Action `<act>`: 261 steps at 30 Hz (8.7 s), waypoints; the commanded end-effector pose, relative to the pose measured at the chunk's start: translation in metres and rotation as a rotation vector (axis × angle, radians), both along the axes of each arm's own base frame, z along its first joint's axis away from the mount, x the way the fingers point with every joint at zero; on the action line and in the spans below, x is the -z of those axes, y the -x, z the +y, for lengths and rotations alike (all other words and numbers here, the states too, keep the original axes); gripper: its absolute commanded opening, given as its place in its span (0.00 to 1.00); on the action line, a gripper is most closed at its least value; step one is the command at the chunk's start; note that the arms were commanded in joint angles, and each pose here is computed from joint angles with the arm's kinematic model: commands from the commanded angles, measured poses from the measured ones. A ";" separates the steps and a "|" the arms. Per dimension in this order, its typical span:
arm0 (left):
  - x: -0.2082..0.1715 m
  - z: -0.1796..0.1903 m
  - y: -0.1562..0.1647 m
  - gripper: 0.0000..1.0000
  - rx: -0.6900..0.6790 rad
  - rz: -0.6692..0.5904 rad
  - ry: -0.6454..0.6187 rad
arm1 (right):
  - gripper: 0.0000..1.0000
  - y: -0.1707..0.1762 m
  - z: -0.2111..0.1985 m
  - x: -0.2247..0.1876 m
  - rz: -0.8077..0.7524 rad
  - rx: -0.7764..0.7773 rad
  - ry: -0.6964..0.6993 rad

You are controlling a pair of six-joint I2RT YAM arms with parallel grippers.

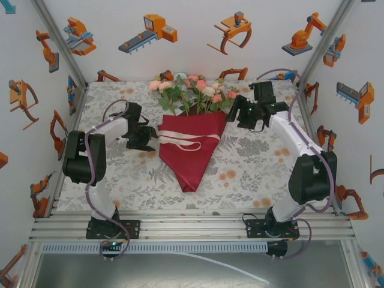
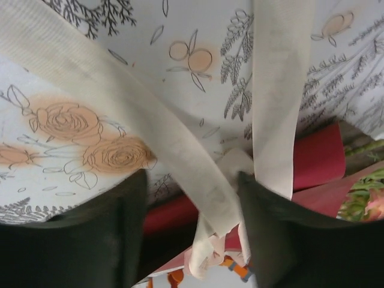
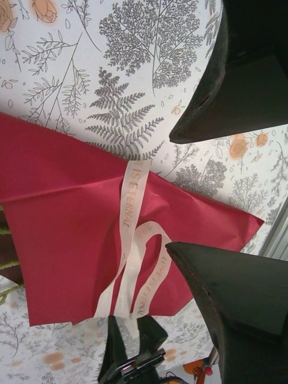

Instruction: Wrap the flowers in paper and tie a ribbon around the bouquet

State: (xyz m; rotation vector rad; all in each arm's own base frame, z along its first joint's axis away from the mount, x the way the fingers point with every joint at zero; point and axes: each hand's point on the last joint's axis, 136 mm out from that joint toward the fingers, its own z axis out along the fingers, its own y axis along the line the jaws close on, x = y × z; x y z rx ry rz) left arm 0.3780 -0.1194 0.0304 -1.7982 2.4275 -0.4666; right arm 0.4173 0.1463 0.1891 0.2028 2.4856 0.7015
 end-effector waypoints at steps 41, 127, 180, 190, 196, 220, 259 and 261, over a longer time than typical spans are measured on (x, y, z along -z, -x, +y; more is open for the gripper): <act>-0.154 -0.277 -0.083 0.02 1.691 -0.869 -0.173 | 0.61 0.024 -0.009 -0.032 -0.101 0.004 0.030; -0.092 -0.258 0.003 0.06 2.090 -1.008 -0.165 | 0.00 -0.026 0.108 0.106 0.263 -0.286 0.114; -0.087 -0.257 -0.048 0.04 1.666 -0.873 -0.170 | 0.43 -0.013 0.087 0.091 0.173 0.542 -0.234; -0.078 -0.254 -0.040 0.04 1.657 -0.842 -0.150 | 0.42 -0.017 0.097 0.118 0.217 0.538 -0.175; -0.077 -0.252 -0.040 0.04 1.655 -0.835 -0.158 | 0.28 -0.011 0.098 0.131 0.244 0.516 -0.142; -0.055 -0.230 -0.041 0.08 1.600 -0.731 -0.231 | 0.00 0.076 0.059 0.034 0.022 0.103 0.079; -0.029 0.011 -0.024 0.48 -0.032 -0.171 -0.152 | 0.00 0.069 0.076 0.003 -0.173 -0.049 0.080; -0.035 0.013 -0.026 0.49 -0.042 -0.207 -0.155 | 0.00 0.069 0.075 0.003 -0.173 -0.044 0.084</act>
